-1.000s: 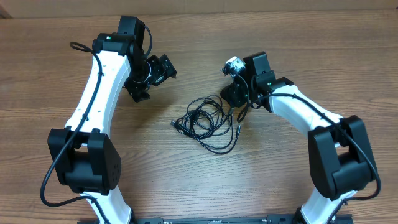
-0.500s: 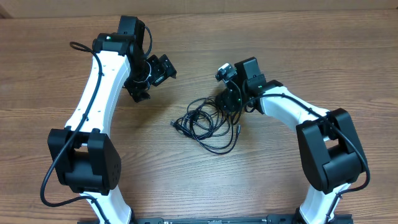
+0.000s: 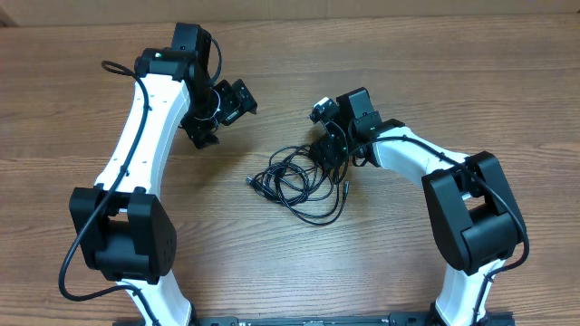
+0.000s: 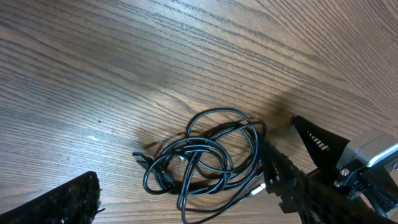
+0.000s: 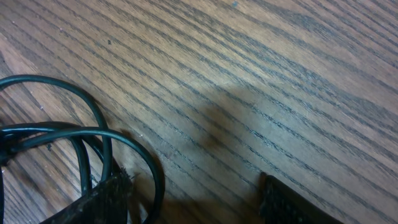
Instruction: Untangle cables
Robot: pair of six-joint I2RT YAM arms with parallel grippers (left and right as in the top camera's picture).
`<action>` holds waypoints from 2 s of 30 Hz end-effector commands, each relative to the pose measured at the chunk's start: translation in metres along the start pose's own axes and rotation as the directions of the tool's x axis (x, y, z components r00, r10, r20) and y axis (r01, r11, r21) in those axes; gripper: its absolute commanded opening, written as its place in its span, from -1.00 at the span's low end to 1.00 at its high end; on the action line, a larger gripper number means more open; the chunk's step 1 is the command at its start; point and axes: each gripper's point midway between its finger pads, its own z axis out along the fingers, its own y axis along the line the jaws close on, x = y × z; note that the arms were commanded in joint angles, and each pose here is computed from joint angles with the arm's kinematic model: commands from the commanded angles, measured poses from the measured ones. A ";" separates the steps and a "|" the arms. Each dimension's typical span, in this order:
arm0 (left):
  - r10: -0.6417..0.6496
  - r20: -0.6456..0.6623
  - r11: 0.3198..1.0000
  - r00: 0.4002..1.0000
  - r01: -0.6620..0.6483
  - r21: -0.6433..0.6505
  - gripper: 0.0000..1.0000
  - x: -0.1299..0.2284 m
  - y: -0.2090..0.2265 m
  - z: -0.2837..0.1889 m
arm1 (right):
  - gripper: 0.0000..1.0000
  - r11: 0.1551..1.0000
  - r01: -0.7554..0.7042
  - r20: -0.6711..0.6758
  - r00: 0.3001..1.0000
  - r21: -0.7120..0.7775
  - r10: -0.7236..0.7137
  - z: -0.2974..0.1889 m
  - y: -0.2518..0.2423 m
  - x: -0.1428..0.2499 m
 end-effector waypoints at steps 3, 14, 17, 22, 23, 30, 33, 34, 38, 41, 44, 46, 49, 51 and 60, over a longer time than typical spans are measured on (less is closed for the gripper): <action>-0.024 0.001 0.999 1.000 0.024 -0.021 0.99 -0.002 0.007 0.004 | 0.33 1.000 0.003 -0.056 0.998 -0.025 -0.004 0.018 0.007 0.017; -0.024 0.000 0.999 1.000 0.024 -0.021 0.99 -0.002 0.006 0.004 | 0.23 0.996 0.081 -0.141 0.987 0.042 -0.074 0.030 0.015 0.033; -0.024 0.000 0.999 1.000 0.024 -0.021 0.99 -0.002 0.006 0.004 | -0.17 0.993 0.098 -0.149 0.985 0.062 -0.088 0.030 0.016 0.033; -0.023 0.000 1.000 1.000 0.023 -0.021 0.99 -0.002 0.006 0.004 | -0.91 0.995 0.079 -0.147 0.987 0.064 -0.069 0.030 0.017 0.033; -0.024 0.001 0.999 1.000 0.024 -0.021 0.99 -0.002 0.007 0.004 | -0.92 0.996 0.063 -0.145 0.988 0.066 -0.053 0.031 0.017 0.033; -0.024 0.000 0.999 1.000 0.024 -0.021 0.99 -0.002 0.006 0.004 | -0.92 0.999 -0.026 -0.096 0.995 0.032 0.029 0.021 0.021 0.016; -0.024 0.001 1.000 1.000 0.024 -0.021 0.99 -0.002 0.006 0.004 | -0.92 0.998 -0.056 -0.046 0.997 0.020 0.057 0.004 0.021 -0.004; -0.024 0.001 0.999 1.000 0.024 -0.021 0.99 -0.002 0.007 0.004 | -0.92 0.997 -0.074 -0.024 0.997 0.025 0.074 -0.004 0.020 -0.012; -0.024 0.001 1.000 1.000 0.024 -0.021 0.99 -0.002 0.006 0.004 | -0.92 0.995 -0.097 0.087 0.992 0.036 0.093 -0.045 0.021 -0.046; -0.024 0.000 0.999 1.000 0.024 -0.021 0.99 -0.002 0.006 0.004 | -0.92 0.993 -0.112 0.175 0.979 0.039 0.103 -0.078 0.024 -0.069; -0.024 0.000 0.999 1.000 0.024 -0.021 0.99 -0.002 0.006 0.004 | -0.92 0.992 -0.115 0.262 0.960 0.042 0.100 -0.112 0.027 -0.089; -0.024 0.001 0.999 1.000 0.024 -0.021 0.99 -0.002 0.007 0.004 | -0.92 0.993 -0.111 0.308 0.947 0.044 0.092 -0.132 0.030 -0.099; -0.024 0.001 1.000 1.000 0.024 -0.021 0.99 -0.002 0.006 0.004 | -0.92 0.990 -0.137 0.373 0.921 0.034 0.115 -0.162 0.034 -0.111; -0.023 0.001 1.000 1.000 0.023 -0.021 0.99 -0.002 0.007 0.004 | -0.92 0.989 -0.145 0.405 0.906 0.028 0.122 -0.176 0.037 -0.116; -0.024 0.000 0.999 1.000 0.024 -0.021 0.99 -0.002 0.006 0.004 | -0.92 0.991 -0.044 0.500 0.860 -0.126 0.102 -0.226 0.076 -0.132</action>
